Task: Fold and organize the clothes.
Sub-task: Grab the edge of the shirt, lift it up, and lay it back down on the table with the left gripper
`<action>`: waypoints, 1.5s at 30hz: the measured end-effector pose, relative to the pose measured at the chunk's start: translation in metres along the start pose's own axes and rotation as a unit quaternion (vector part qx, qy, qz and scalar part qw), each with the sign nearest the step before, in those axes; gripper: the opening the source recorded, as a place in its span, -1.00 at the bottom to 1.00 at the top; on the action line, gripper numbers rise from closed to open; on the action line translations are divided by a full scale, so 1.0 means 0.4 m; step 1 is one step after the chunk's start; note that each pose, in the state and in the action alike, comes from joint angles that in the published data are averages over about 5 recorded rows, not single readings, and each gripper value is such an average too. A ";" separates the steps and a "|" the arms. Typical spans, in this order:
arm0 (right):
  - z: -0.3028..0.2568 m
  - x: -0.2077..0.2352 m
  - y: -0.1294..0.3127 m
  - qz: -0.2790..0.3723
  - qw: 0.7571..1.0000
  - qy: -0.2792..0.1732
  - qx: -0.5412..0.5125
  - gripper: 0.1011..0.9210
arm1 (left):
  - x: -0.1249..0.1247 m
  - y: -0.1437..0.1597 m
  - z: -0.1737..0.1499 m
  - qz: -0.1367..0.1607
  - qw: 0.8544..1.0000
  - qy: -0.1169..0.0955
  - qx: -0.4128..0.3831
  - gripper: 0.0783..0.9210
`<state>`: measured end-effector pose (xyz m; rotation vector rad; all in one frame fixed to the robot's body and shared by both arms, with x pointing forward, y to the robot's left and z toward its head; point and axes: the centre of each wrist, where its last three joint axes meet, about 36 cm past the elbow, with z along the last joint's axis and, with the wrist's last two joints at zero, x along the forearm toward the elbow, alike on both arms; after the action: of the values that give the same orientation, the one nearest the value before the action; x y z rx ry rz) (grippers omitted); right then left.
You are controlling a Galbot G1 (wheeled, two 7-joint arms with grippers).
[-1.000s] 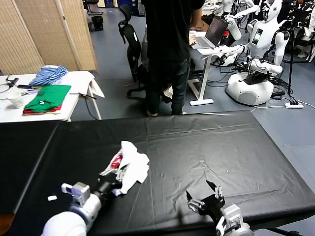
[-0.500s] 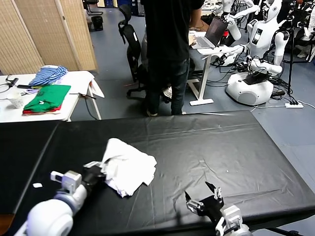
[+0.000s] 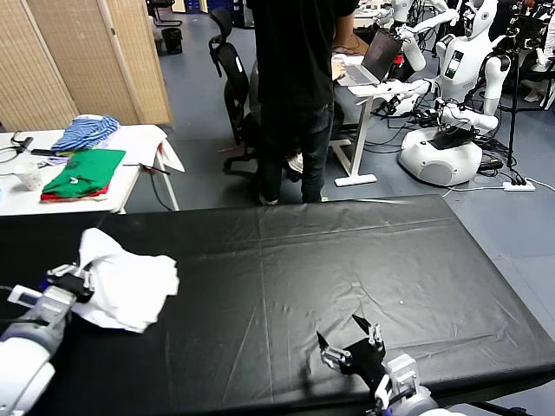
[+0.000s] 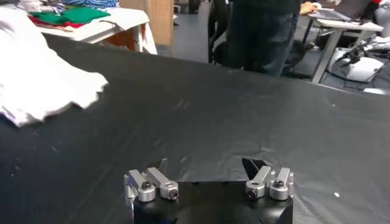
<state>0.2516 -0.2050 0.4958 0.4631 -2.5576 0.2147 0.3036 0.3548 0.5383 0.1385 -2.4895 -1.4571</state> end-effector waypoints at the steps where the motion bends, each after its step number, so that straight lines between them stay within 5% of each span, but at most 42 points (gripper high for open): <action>1: 0.000 0.001 -0.001 0.001 1.000 0.000 0.001 0.97 | 0.008 -0.015 -0.003 0.011 1.000 -0.001 0.002 -0.77; 10: 0.001 0.005 -0.006 0.010 1.000 0.001 0.000 0.97 | 0.104 -0.212 -0.037 0.146 0.986 0.004 0.078 -0.77; 15: 0.003 0.006 -0.003 0.013 1.000 0.002 -0.004 0.97 | 0.143 -0.262 -0.089 0.216 0.965 0.002 0.146 -0.77; 21: 0.008 0.011 0.004 0.017 1.000 0.005 -0.008 0.97 | 0.142 -0.298 -0.127 0.267 0.934 -0.013 0.239 -0.77; 28: 0.012 0.027 0.016 0.022 1.000 0.009 -0.007 0.97 | 0.071 -0.354 -0.167 0.292 0.892 -0.034 0.343 -0.77; 35: 0.019 0.042 0.024 0.017 1.000 0.017 -0.013 0.97 | -0.022 -0.417 -0.233 0.298 0.873 -0.049 0.384 -0.77; 41: 0.019 0.042 0.028 0.014 1.000 0.017 -0.018 0.97 | -0.052 -0.450 -0.258 0.305 0.866 -0.034 0.396 -0.77; 45: 0.018 0.043 0.028 0.015 1.000 0.016 -0.019 0.97 | -0.043 -0.453 -0.267 0.329 0.862 -0.002 0.386 -0.59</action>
<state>0.2303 -0.2011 0.4980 0.4048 -2.5340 0.1835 0.3403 0.1787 0.4281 -0.5228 -2.5722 -0.1628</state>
